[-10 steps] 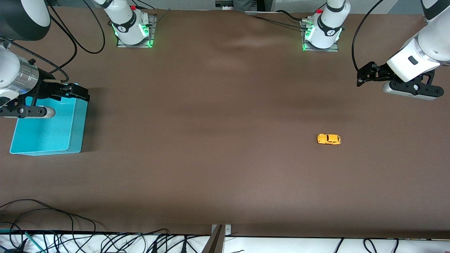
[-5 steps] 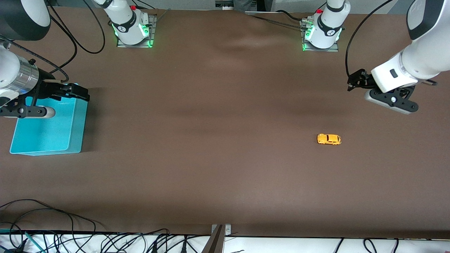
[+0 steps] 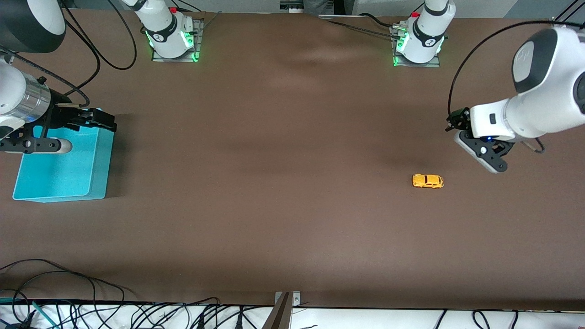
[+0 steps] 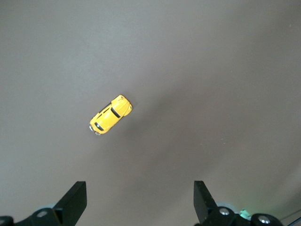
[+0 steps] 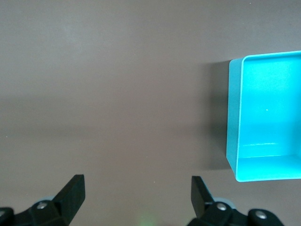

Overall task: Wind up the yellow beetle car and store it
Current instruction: 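Lower the left gripper over the yellow beetle car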

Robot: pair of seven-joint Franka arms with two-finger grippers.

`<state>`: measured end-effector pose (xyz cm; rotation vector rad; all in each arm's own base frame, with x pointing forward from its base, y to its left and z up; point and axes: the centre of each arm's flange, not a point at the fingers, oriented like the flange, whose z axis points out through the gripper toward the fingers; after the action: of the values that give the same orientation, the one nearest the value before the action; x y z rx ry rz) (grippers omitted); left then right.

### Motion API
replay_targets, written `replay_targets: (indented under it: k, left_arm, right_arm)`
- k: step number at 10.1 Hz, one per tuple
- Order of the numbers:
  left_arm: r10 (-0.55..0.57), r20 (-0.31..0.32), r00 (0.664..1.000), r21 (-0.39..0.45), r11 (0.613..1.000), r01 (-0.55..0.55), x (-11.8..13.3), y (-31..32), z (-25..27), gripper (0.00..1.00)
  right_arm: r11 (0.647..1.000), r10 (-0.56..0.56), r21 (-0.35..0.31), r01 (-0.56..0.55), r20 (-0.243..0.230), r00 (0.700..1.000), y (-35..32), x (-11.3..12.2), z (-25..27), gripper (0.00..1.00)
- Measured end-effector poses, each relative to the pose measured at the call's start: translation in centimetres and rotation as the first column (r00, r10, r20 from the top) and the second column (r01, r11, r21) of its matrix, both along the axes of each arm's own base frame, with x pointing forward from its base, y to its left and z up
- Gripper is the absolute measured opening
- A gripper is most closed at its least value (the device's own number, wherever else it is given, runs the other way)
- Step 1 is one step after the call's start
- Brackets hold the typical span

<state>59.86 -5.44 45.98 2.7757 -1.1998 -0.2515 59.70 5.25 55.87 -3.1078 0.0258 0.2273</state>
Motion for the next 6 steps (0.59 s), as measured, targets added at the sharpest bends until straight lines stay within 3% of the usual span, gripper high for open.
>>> replay_targets:
  k: [3,6]
  left_arm:
    - [-0.239,0.067,0.969,-0.014,0.971,0.24,0.9,1.1,-7.0,1.0]
    - [-0.424,0.12,0.898,0.012,0.905,0.426,0.8,1.4,-11.9,1.0]
  right_arm:
    - [1.0,0.0,0.0,0.0,0.0,1.0,0.0,0.0,0.0,1.0]
    - [1.0,0.0,0.0,0.0,-0.001,1.0,-0.1,0.0,0.0,1.0]
